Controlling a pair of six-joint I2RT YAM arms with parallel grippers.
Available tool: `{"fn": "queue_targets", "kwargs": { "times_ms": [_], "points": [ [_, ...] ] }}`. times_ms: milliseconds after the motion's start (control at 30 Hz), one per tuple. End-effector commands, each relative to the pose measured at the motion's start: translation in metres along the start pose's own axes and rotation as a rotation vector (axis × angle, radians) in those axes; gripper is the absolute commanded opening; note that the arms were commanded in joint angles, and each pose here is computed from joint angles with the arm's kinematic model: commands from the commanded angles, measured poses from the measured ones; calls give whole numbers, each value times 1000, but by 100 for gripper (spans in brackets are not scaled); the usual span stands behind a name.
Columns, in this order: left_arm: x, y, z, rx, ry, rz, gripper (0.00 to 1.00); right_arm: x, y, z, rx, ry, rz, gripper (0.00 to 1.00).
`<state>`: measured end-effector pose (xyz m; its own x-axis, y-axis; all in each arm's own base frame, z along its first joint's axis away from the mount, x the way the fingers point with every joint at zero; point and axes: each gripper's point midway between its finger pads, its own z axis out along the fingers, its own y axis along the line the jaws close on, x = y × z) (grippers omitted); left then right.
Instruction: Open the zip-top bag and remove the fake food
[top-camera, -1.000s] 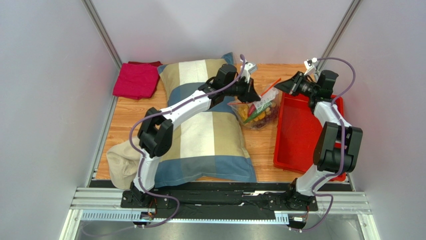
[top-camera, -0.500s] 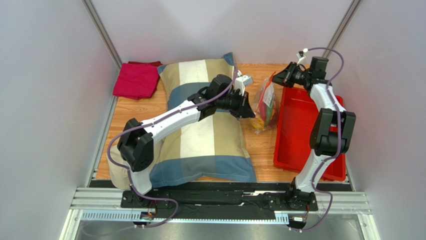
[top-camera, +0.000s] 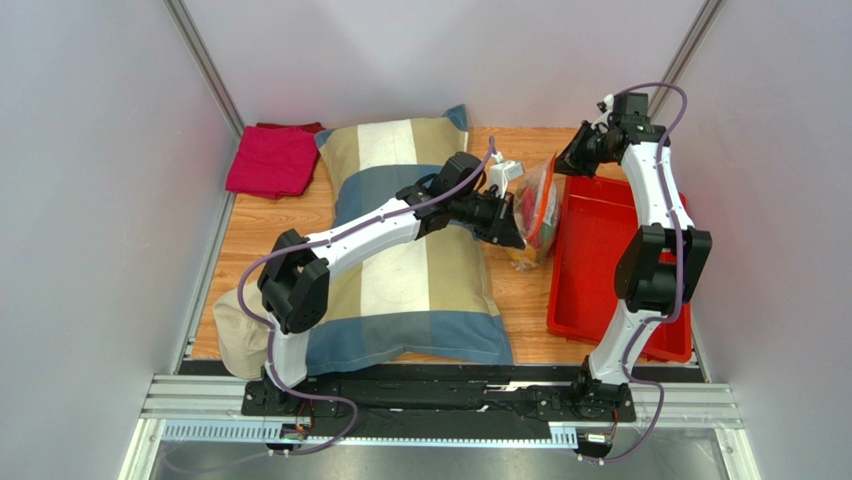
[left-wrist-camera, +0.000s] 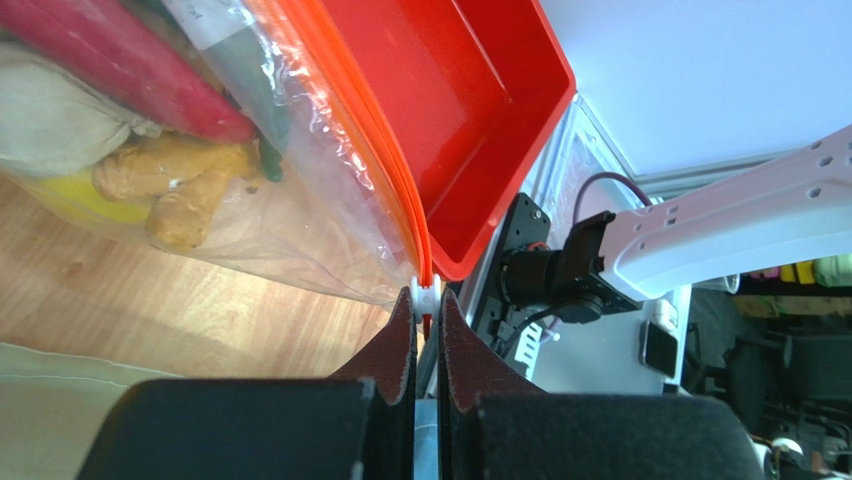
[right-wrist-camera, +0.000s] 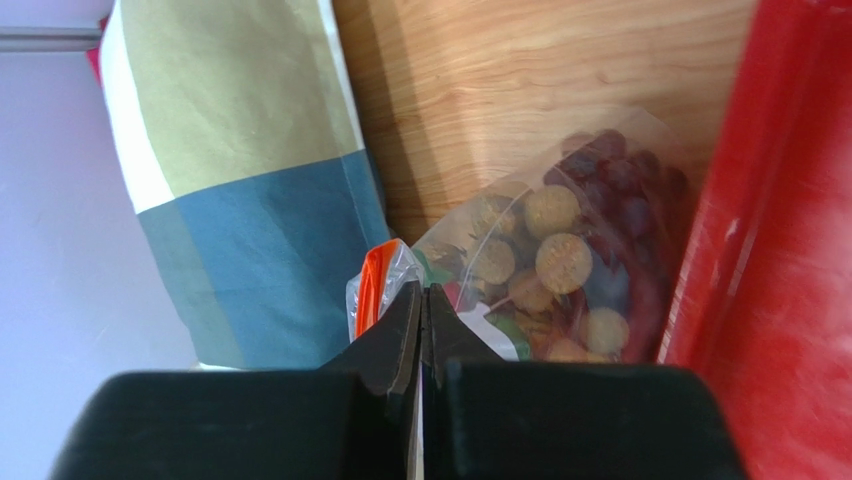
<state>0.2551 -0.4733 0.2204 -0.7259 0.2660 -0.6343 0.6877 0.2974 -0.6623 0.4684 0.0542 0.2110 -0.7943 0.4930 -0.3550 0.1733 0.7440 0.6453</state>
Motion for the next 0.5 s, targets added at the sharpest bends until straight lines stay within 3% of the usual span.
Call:
{"fn": "queue_targets", "kwargs": {
  "times_ms": [0,33,67,267,467],
  "points": [
    [-14,-24,-5,61,-17,20,0,15,1,-47,122,-20,-72,14],
    [-14,-24,-5,61,-17,20,0,22,-3,-46,132,-5,-77,81],
    [-15,-25,-7,62,-21,24,0,27,-2,-48,136,1,-88,100],
    [-17,-26,-10,48,-29,34,0,32,-15,-62,276,22,-54,100],
    [-18,-28,-10,55,-34,32,0,37,15,-72,172,-6,-64,99]
  ]
}}
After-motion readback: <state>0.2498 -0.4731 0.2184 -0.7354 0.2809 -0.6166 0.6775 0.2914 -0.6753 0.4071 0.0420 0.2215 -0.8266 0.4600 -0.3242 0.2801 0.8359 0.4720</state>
